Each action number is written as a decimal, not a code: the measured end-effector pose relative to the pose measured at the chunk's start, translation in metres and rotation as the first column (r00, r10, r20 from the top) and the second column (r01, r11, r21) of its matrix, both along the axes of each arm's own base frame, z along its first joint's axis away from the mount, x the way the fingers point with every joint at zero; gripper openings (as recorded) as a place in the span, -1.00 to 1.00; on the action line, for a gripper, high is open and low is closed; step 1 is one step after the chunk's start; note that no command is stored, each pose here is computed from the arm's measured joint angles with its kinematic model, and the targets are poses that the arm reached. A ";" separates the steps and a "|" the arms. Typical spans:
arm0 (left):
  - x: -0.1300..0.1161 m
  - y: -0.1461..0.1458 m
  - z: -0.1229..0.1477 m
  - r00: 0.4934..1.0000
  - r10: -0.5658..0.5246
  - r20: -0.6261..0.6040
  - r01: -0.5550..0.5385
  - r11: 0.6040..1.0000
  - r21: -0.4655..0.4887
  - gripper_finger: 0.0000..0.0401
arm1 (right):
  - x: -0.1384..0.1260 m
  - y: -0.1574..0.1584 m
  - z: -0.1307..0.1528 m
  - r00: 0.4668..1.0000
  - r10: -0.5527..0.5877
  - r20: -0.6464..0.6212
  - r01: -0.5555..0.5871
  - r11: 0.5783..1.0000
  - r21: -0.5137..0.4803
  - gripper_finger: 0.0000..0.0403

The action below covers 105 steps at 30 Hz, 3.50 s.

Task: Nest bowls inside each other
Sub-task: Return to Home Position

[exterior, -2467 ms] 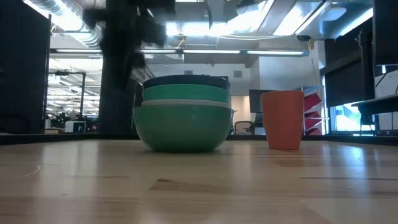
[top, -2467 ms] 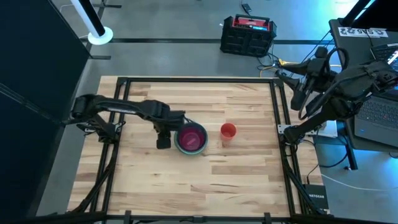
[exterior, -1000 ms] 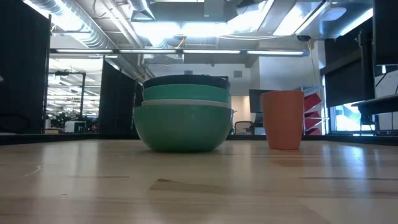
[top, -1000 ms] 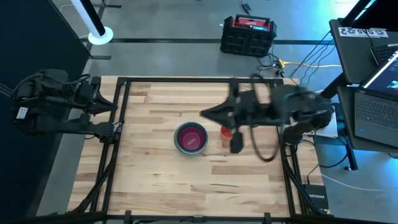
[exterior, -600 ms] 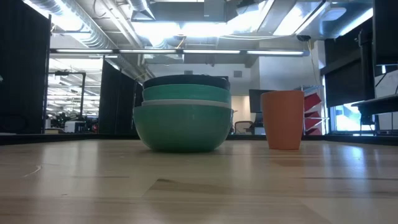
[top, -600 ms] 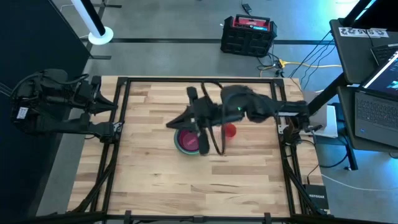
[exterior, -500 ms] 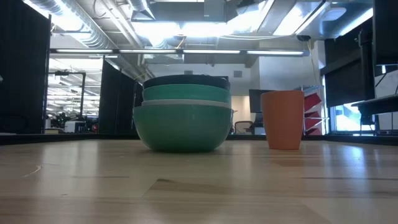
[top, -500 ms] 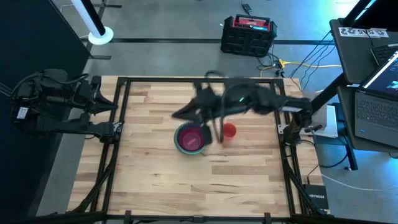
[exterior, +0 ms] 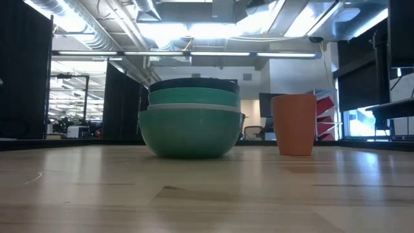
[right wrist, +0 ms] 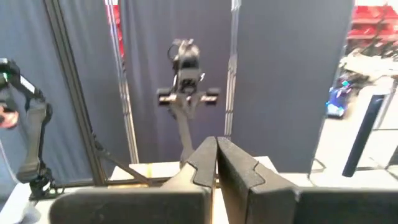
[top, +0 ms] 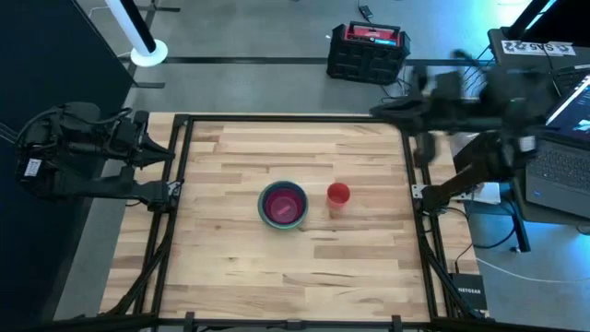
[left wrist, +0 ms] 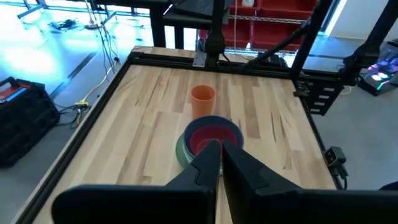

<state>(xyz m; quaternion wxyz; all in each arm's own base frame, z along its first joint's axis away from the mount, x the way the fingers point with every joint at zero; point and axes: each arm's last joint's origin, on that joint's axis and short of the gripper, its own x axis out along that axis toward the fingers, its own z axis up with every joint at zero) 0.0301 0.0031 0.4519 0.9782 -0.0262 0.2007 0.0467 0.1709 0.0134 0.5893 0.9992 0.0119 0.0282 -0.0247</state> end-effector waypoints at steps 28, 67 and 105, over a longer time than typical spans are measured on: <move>0.002 0.002 0.004 0.991 0.121 0.053 -0.115 0.988 -0.105 -1.00 | -0.106 -0.015 -0.242 0.832 -0.170 0.529 0.017 0.960 0.281 -1.00; -0.010 0.006 0.013 0.945 0.273 0.181 -0.275 0.961 -0.016 -1.00 | -0.068 -0.008 -0.376 0.854 -0.035 0.518 -0.013 0.996 0.089 -1.00; -0.008 0.006 0.006 0.939 0.311 0.149 -0.298 0.949 -0.107 -1.00 | -0.074 -0.013 -0.421 0.996 0.033 0.087 -0.042 0.994 0.102 -1.00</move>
